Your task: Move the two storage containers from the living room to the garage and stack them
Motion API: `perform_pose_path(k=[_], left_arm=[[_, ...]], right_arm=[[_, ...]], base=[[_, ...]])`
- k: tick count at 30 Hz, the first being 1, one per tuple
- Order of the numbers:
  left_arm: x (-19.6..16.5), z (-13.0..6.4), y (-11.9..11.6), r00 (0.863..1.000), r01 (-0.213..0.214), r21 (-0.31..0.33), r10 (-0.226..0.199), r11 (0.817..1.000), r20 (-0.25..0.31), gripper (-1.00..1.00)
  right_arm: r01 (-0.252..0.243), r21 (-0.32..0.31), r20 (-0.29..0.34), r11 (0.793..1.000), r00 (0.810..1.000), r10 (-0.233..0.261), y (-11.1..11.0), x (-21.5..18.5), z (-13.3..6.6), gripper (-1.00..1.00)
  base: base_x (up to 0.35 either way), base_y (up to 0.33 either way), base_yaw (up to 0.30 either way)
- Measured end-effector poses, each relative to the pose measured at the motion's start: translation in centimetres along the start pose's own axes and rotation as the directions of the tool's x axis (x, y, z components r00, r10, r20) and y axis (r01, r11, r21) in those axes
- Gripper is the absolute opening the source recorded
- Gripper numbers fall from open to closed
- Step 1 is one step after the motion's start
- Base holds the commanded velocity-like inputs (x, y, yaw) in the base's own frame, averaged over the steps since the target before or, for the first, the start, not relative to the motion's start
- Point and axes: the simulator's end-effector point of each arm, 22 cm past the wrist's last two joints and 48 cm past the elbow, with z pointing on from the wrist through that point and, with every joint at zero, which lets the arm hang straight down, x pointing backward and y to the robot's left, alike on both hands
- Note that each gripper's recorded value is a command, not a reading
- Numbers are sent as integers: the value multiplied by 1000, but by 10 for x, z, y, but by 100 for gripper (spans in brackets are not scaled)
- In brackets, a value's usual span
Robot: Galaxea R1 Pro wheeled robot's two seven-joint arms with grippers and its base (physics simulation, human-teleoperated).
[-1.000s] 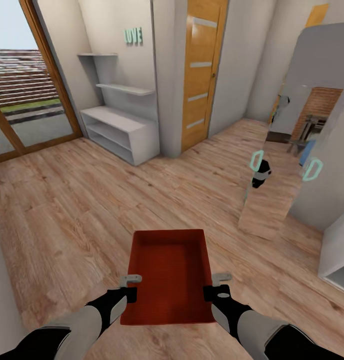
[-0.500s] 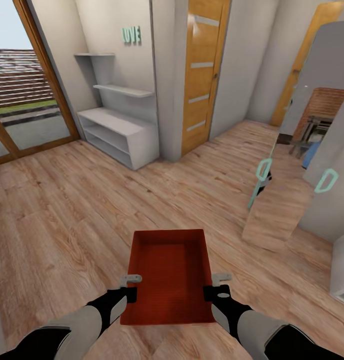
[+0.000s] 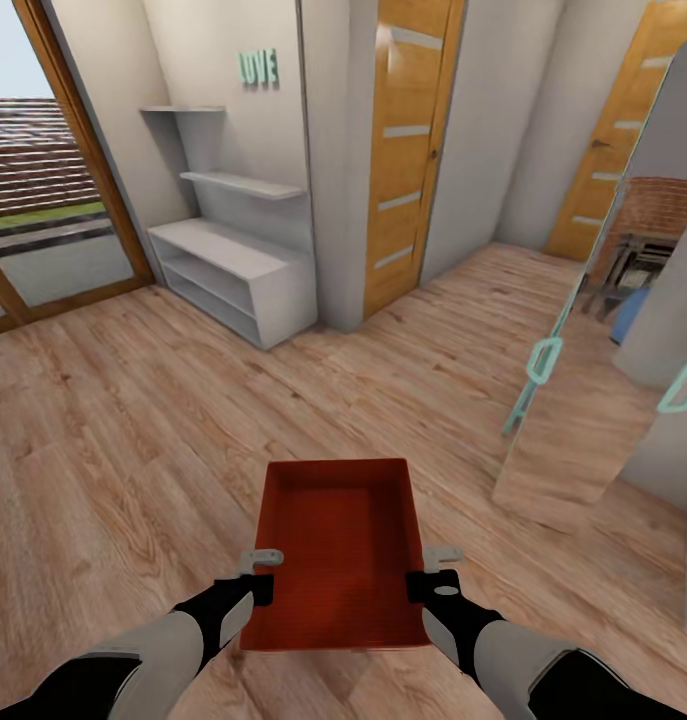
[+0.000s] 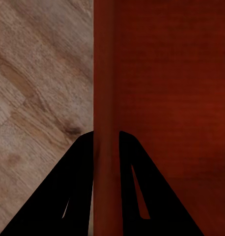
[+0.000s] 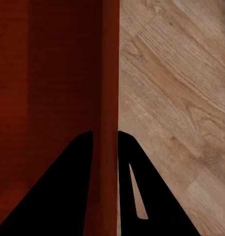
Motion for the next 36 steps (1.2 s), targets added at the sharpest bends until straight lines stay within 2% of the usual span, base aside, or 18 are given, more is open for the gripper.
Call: perform_pose_path(k=[21,36], left_arm=[[0,0,0,1000,0,0,0,1000,1,-100],[0,0,0,1000,0,0,0,1000,0,-100]], right_arm=[[0,0,1,1000,1000,0,0,0,0,-100],[0,0,0,1000,1000,0,0,0,0,-100]], base=[[322,0,-5],[322,0,-166]])
